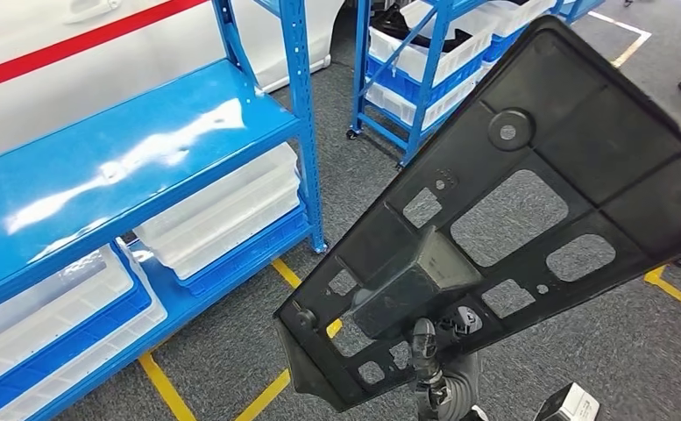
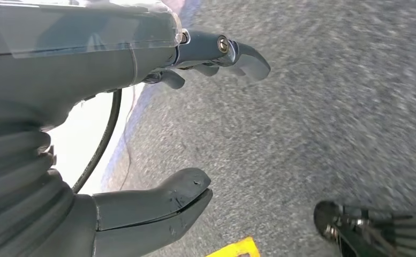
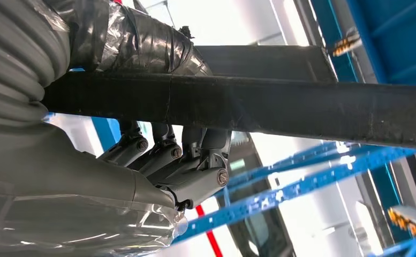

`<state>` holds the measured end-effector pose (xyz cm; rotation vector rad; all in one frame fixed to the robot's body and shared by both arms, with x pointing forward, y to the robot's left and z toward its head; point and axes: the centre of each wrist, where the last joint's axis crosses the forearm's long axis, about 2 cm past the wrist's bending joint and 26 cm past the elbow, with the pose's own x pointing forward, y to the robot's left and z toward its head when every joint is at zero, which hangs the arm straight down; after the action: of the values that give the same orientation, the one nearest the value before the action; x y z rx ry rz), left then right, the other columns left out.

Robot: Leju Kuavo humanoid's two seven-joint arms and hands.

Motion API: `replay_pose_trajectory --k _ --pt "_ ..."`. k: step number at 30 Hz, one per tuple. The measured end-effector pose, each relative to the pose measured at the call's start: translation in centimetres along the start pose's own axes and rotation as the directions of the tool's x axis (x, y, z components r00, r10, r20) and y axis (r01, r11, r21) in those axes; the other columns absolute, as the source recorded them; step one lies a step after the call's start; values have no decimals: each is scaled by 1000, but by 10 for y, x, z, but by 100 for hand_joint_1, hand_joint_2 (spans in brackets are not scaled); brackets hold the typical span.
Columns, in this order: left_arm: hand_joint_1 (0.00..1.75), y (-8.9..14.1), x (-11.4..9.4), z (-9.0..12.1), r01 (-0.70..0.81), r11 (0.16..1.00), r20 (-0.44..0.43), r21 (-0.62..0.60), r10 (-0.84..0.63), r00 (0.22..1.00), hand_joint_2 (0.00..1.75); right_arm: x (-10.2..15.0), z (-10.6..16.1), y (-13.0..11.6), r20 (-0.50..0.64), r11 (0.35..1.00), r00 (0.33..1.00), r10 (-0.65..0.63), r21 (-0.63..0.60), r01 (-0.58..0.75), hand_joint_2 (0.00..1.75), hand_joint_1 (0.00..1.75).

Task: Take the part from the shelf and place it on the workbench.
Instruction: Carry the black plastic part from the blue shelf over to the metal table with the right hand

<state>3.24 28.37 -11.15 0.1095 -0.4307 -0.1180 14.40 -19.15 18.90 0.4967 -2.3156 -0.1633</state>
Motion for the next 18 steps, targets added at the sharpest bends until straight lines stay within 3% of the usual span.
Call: replay_pose_trajectory --k 18 --pt "0 -12 0 2 -12 1000 -1 -12 12 1000 175 0 23 -8 -97 998 995 9 -60 -15 175 175"
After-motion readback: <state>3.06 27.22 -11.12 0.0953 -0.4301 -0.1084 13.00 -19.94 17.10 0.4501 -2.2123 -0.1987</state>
